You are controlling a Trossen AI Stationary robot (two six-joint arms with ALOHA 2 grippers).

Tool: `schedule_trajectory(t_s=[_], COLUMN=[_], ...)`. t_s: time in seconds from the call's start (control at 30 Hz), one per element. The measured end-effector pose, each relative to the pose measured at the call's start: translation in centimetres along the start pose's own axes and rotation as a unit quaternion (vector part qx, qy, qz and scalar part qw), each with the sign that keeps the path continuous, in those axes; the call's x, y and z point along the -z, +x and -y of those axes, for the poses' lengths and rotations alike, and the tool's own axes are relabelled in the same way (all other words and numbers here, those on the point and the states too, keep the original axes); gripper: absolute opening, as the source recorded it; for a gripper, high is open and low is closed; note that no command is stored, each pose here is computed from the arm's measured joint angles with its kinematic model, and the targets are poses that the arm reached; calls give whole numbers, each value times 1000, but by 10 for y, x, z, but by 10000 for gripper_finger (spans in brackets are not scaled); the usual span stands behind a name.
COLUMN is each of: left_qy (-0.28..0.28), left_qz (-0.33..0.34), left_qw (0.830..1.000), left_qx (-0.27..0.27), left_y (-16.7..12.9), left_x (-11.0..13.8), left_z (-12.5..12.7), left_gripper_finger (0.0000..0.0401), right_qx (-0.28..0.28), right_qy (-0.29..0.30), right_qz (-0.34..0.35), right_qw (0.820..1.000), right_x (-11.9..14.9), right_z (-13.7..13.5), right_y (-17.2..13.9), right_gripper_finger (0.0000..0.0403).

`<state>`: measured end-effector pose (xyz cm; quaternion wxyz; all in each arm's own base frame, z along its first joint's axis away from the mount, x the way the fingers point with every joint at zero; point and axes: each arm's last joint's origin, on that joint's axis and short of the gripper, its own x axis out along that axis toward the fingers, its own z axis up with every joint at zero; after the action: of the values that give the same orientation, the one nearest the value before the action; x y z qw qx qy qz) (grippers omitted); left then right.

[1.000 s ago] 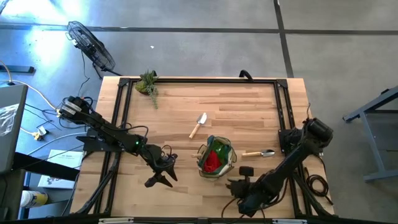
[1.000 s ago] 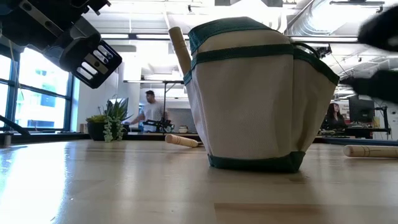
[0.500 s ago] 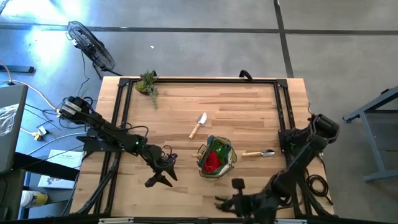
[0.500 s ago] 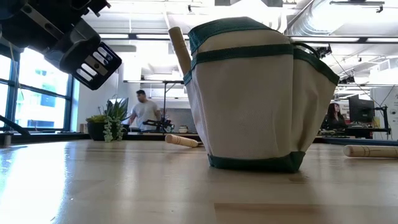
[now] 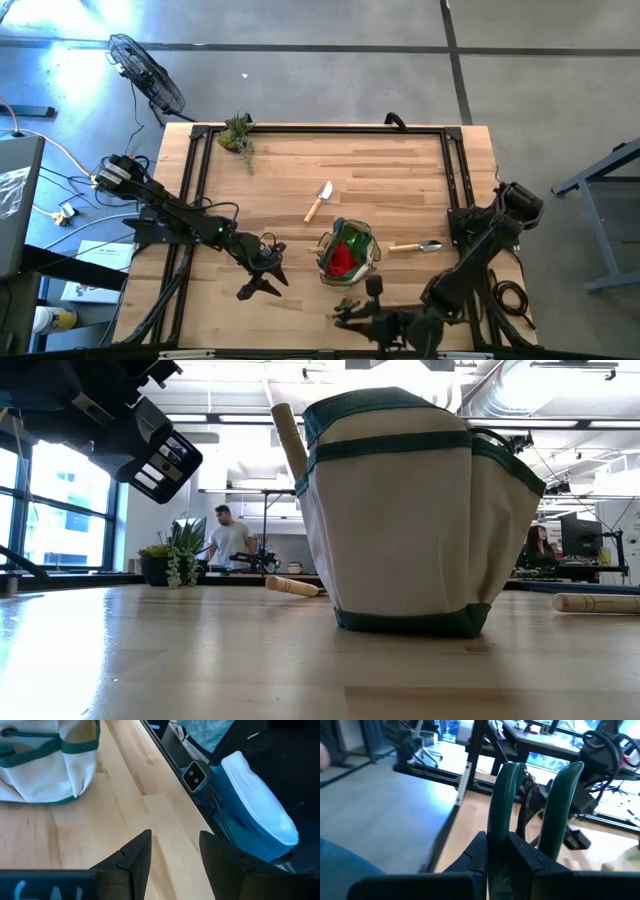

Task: Pick & Place Garden tools in Gardening bag
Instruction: Put the left green shear scissors into the light brown gardening bag

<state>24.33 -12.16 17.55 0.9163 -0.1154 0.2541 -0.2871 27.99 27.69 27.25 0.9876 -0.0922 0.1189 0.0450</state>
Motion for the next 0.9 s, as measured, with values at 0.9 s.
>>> schedule_trajectory(t_s=[0.9], left_qy=[-81], left_qz=[46], left_qw=[988], left_qx=[-125], left_y=[-1], left_x=[-1], left_z=[-8], left_gripper_finger=[161], right_qx=[180], right_qy=[98], right_qz=[29], right_qw=[978], right_x=[18], right_z=[23], right_y=[43], right_gripper_finger=[32])
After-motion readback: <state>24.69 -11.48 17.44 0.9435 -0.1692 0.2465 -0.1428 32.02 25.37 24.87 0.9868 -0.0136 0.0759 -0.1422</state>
